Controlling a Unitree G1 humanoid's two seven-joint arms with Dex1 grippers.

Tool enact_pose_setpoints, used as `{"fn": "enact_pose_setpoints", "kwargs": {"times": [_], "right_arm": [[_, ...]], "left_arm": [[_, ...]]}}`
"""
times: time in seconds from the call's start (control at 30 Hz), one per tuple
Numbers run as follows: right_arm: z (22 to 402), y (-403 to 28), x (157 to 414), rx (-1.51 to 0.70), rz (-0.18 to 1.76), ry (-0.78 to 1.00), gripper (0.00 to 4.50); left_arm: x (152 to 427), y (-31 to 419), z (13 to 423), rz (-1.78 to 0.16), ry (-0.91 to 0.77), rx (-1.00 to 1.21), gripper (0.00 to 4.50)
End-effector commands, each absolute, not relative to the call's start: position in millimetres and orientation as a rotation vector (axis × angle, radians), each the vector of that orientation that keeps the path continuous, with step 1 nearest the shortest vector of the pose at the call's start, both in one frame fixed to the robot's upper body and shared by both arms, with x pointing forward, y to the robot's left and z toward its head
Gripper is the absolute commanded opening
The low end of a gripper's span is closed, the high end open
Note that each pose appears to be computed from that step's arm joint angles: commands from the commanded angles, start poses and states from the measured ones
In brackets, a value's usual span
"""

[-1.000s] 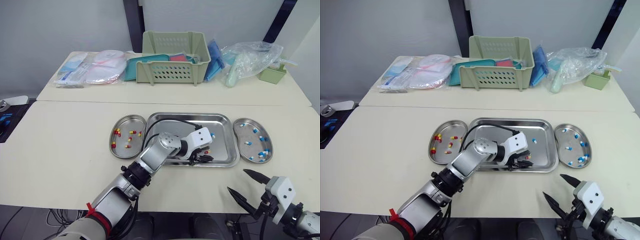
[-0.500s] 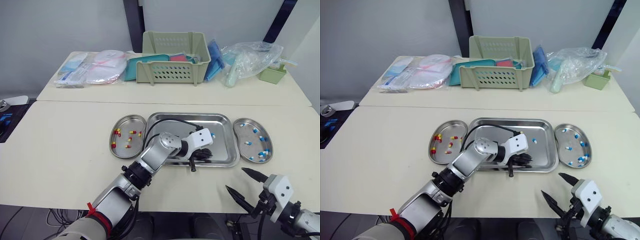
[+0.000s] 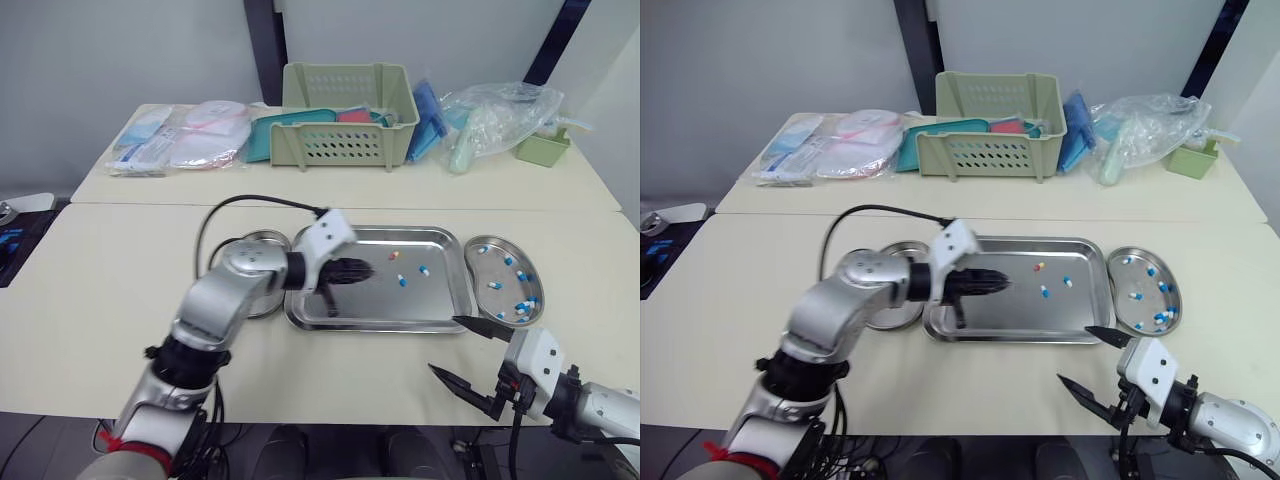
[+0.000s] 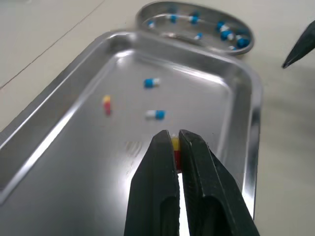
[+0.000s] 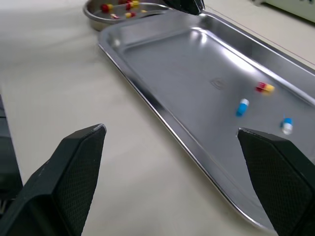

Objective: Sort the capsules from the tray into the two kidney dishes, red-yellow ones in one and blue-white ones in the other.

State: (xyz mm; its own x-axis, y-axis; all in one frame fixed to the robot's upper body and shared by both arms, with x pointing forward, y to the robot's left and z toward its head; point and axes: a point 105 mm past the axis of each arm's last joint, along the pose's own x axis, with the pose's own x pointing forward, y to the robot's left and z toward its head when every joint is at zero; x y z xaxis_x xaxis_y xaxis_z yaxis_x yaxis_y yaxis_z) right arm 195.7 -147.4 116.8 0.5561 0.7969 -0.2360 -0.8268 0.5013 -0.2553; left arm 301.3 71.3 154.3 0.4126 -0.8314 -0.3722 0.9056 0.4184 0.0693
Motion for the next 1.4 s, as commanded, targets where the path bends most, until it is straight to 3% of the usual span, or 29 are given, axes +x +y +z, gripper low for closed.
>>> {"fn": "enact_pose_setpoints", "kwargs": {"times": [0.03, 0.5, 0.87, 0.97, 1.33, 1.4], "right_arm": [[122, -135, 198, -0.356, 1.073, 0.056, 4.5], [120, -111, 218, -0.345, 1.213, -0.004, 4.5], [124, -103, 221, -0.34, 1.233, -0.026, 4.5], [125, -103, 222, -0.342, 1.233, -0.028, 4.5], [123, -107, 221, -0.351, 1.218, -0.018, 4.5], [123, -109, 221, -0.357, 1.209, -0.018, 4.5]], "left_arm": [[296, 88, 165, -1.034, 0.268, 0.26, 0.04], [300, 190, 151, -0.458, 0.266, 0.235, 0.04], [302, 203, 150, -0.382, 0.26, 0.168, 0.04], [299, 199, 156, -0.422, 0.244, 0.15, 0.74], [288, 202, 167, -0.47, 0.213, 0.153, 4.35], [286, 206, 168, -0.476, 0.207, 0.153, 4.35]]}}
